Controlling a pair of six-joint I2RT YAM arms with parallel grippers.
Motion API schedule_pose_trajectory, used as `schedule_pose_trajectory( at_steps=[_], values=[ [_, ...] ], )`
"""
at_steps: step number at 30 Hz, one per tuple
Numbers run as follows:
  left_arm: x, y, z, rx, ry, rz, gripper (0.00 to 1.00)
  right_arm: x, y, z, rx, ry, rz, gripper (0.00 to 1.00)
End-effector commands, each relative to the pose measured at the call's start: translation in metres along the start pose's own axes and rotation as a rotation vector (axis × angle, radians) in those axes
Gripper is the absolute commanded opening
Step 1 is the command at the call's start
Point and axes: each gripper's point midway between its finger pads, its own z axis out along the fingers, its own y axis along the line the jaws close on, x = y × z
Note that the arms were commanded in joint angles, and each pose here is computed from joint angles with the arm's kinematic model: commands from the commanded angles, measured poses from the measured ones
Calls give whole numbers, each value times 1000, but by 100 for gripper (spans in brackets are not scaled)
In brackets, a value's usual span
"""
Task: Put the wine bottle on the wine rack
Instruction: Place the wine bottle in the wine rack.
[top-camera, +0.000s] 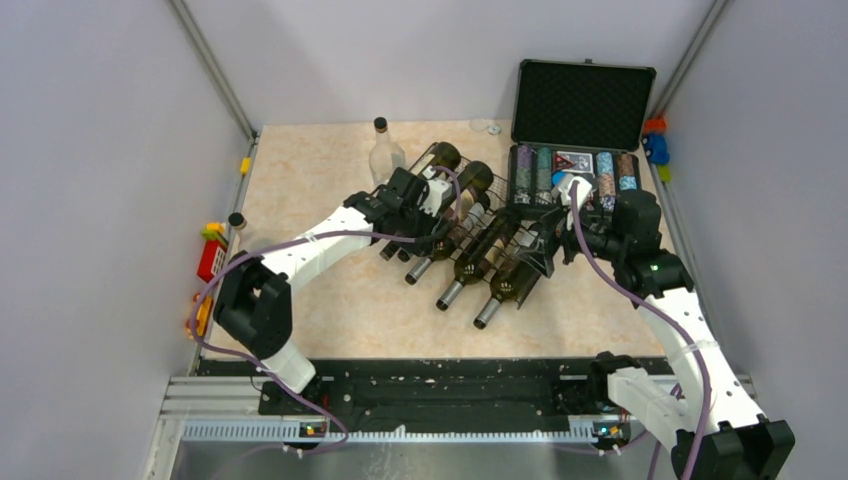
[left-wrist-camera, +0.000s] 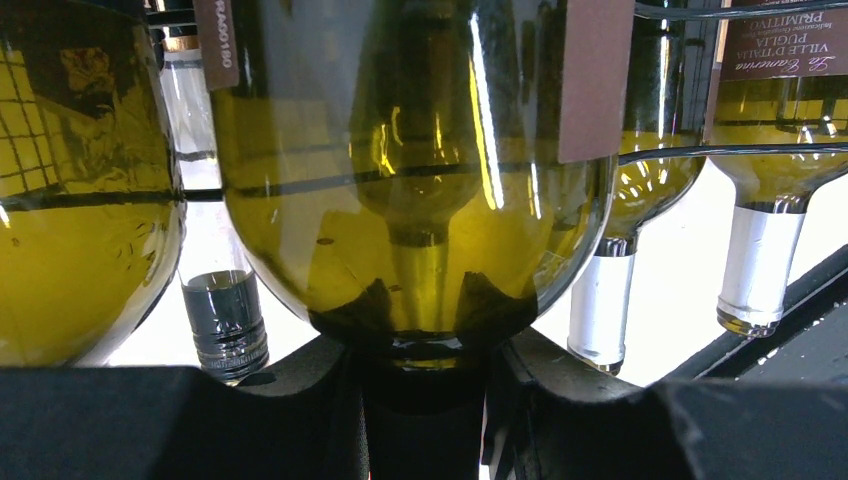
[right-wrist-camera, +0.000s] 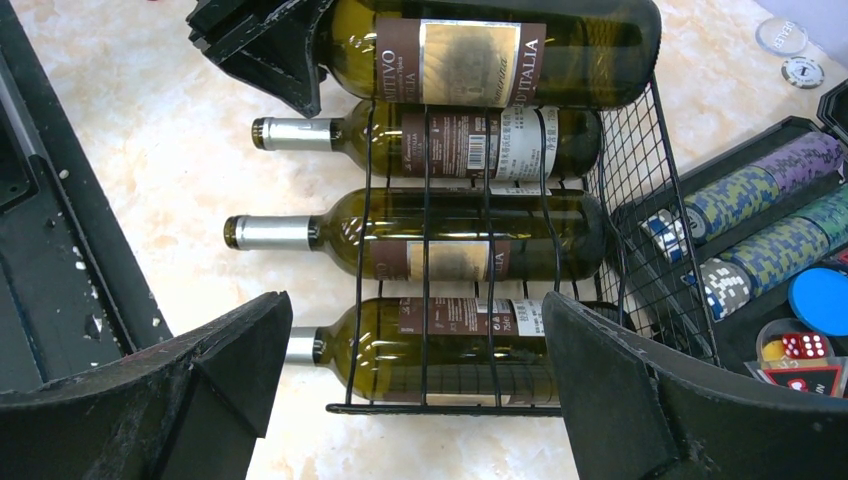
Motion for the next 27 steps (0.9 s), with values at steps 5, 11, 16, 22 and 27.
schedule_pose_trajectory(
  at_steps=[5,11,16,22,27],
  values=[
    [-49,0,-9,-7,-149,26,38,-10,-2,-1,2,-38,-22,99],
    [-53,-1,-19,-6,-169,33,68,-9,-1,-1,0,-37,-22,99],
    [-56,-4,-35,-4,-195,52,80,-9,-1,-2,-1,-36,-22,99],
    [-62,-3,-67,-27,-247,125,86,-10,-2,-2,6,-34,-22,99],
    [-68,-3,-103,-57,-316,188,89,-11,-5,-2,18,-35,-28,99]
  ],
)
